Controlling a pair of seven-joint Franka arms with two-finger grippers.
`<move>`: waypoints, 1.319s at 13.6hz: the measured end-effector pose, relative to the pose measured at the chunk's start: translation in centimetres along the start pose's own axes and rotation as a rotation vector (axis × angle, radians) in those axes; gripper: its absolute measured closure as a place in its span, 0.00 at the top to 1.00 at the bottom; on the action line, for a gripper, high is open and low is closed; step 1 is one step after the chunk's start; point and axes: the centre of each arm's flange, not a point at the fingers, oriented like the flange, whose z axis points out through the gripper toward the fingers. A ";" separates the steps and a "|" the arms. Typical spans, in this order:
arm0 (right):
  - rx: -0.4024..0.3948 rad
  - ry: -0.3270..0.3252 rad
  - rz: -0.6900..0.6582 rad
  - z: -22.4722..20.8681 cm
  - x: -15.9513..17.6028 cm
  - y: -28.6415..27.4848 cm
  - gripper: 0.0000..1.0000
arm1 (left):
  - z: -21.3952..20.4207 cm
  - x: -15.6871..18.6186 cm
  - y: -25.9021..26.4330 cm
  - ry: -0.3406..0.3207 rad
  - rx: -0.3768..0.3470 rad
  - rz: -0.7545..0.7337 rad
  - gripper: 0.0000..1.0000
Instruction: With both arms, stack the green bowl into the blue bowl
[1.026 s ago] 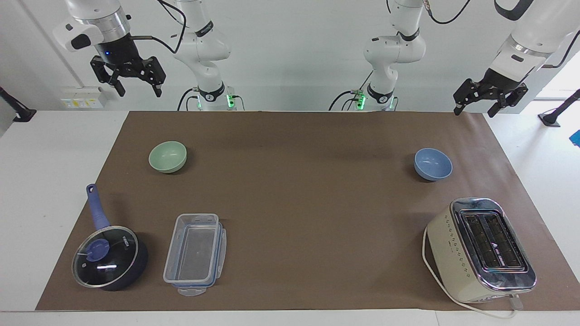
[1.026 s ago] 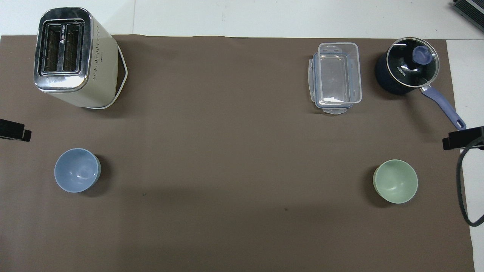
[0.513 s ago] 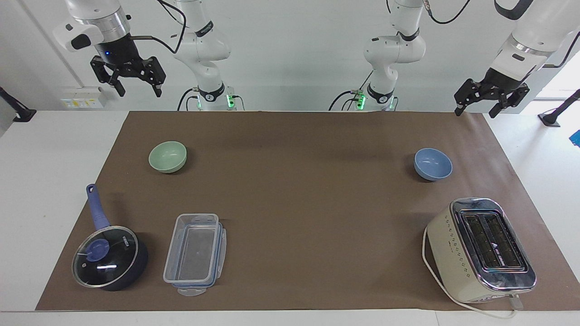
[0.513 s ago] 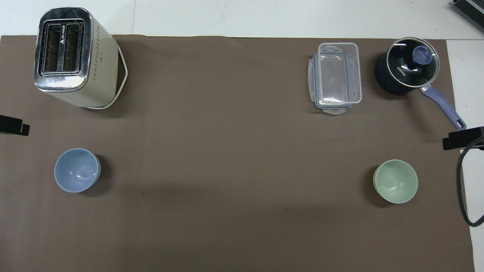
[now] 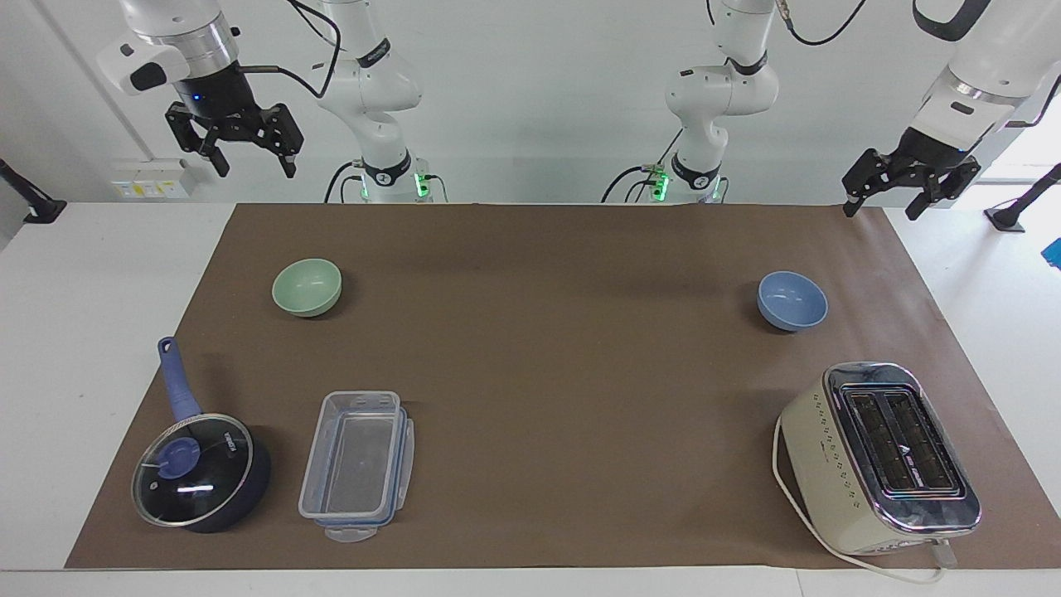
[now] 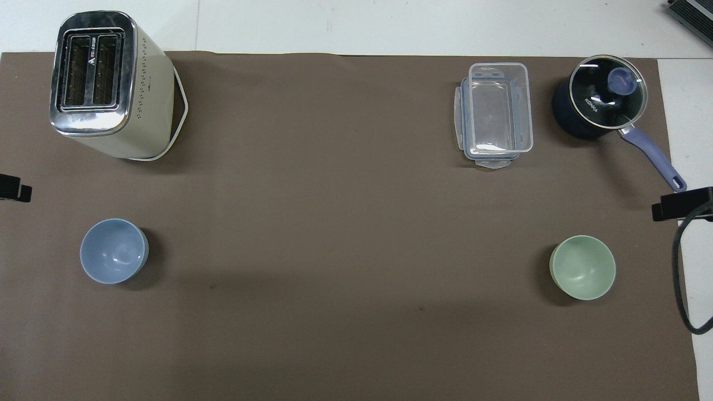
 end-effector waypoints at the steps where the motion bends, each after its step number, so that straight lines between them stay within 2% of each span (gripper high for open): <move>1: 0.000 0.000 0.000 0.0 0.0 0.0 1.00 | 0.1 0.0 -0.1 0.000 0.000 -0.002 1.00; 5: 0.000 0.000 0.000 0.0 0.0 0.0 1.00 | 1.8 0.0 -0.2 -0.019 -0.003 -0.003 1.00; 9: 0.000 0.000 0.000 0.0 0.0 0.0 1.00 | 6.6 0.6 -0.4 -0.015 -0.008 0.003 1.00; 11: 0.000 0.000 0.000 0.0 0.0 0.0 1.00 | 9.2 0.4 -0.7 -0.022 -0.059 0.031 1.00; 13: 0.000 0.000 0.000 0.0 0.0 0.0 1.00 | 11.3 -0.4 -3.1 -0.029 -0.120 0.048 1.00; 15: 0.000 0.000 0.000 0.0 0.0 0.0 1.00 | 12.9 -1.3 -6.5 -0.003 -0.175 0.054 1.00; 18: 0.000 0.000 0.000 0.0 0.0 0.0 1.00 | 17.2 -2.4 -9.2 -0.004 -0.226 0.051 1.00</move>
